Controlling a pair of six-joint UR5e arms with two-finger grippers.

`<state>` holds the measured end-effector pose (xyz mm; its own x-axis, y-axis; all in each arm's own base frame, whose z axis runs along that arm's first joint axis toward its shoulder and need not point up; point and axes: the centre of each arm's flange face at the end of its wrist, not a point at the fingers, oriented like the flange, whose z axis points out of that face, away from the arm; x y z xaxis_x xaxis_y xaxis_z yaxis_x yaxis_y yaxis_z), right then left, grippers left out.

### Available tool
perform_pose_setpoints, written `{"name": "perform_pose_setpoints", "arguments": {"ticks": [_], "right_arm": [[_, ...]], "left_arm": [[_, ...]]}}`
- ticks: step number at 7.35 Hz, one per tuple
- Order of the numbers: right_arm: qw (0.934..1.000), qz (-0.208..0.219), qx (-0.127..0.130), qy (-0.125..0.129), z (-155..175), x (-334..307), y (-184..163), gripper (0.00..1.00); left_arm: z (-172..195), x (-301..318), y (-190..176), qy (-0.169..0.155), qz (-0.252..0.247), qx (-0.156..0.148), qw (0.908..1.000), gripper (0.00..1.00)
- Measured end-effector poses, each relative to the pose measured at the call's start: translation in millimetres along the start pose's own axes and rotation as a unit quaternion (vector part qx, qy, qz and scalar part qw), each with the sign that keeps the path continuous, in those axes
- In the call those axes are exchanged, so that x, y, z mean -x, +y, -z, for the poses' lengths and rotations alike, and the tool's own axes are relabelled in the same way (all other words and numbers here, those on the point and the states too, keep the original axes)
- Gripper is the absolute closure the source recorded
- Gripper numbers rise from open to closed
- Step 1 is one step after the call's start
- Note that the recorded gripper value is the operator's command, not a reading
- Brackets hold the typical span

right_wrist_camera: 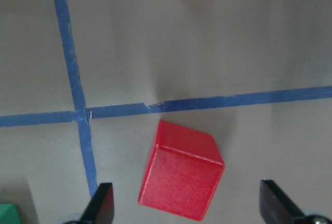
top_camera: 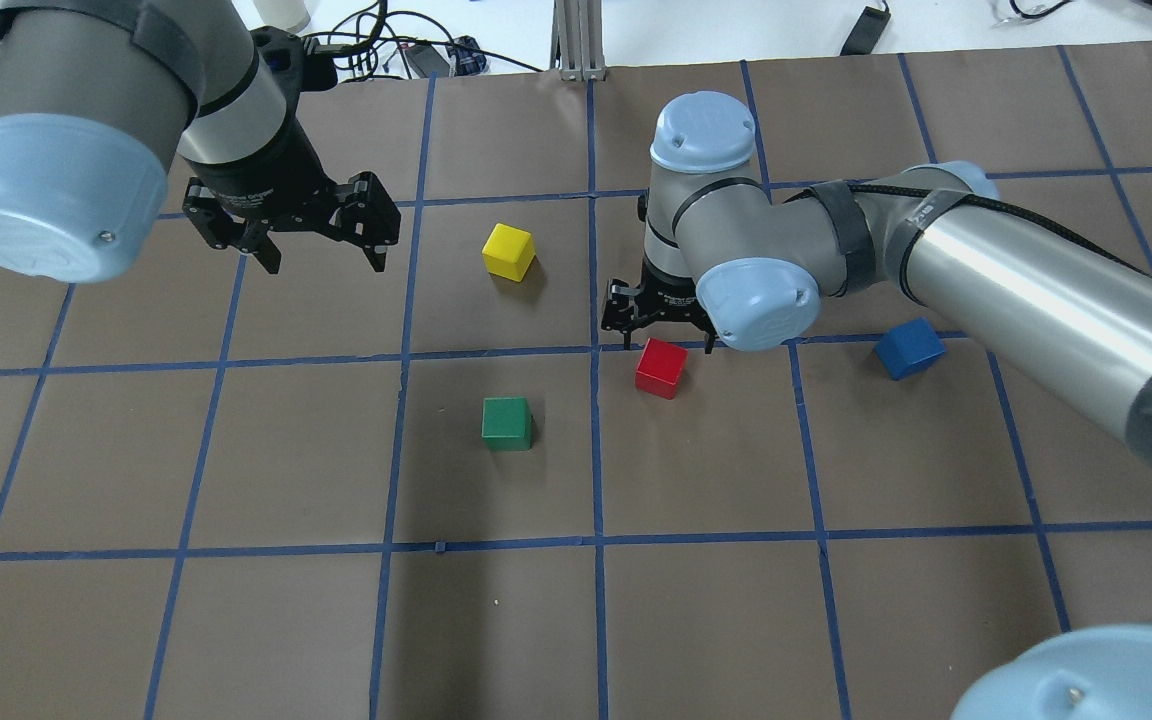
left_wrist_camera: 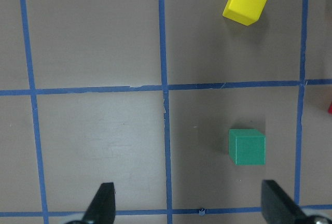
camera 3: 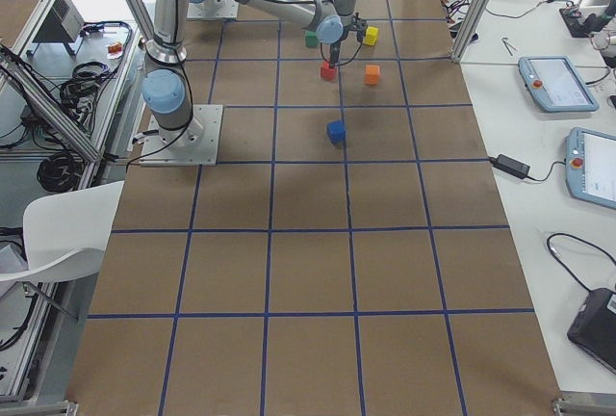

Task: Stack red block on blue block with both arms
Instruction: 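Lower the right gripper and close it on the red cube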

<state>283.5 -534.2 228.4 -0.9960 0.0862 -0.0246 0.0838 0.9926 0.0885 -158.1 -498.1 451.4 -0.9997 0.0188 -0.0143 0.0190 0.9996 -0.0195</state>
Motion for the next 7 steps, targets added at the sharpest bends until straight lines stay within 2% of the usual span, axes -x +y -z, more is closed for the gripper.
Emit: {"name": "perform_pose_setpoints", "arguments": {"ticks": [3, 4, 5, 6, 7], "right_arm": [[1.0, -0.004, 0.005, 0.004, -31.5, 14.2, -0.4, 0.0], [0.9999, -0.009, 0.008, 0.009, -36.3, 14.6, -0.4, 0.06], [0.9998, -0.012, 0.01, 0.013, -37.6, 14.1, 0.2, 0.35], [0.9997, -0.014, 0.012, 0.016, -38.4, 13.7, 1.1, 0.41], [0.9995, -0.016, 0.019, 0.019, -39.0, 13.1, 3.0, 0.55]], "left_arm": [[-2.9, 1.1, 2.9, 0.0, 0.0, 0.003, 1.0, 0.0], [-3.7, 0.8, 3.3, 0.0, -0.001, 0.004, 1.0, 0.0], [-6.1, 0.5, 4.1, -0.001, -0.002, 0.007, 1.0, 0.0], [-10.2, 0.4, 5.7, -0.001, -0.003, 0.01, 0.9999, 0.0], [-13.2, 0.4, 7.3, -0.001, -0.003, 0.012, 0.9999, 0.0]]}}
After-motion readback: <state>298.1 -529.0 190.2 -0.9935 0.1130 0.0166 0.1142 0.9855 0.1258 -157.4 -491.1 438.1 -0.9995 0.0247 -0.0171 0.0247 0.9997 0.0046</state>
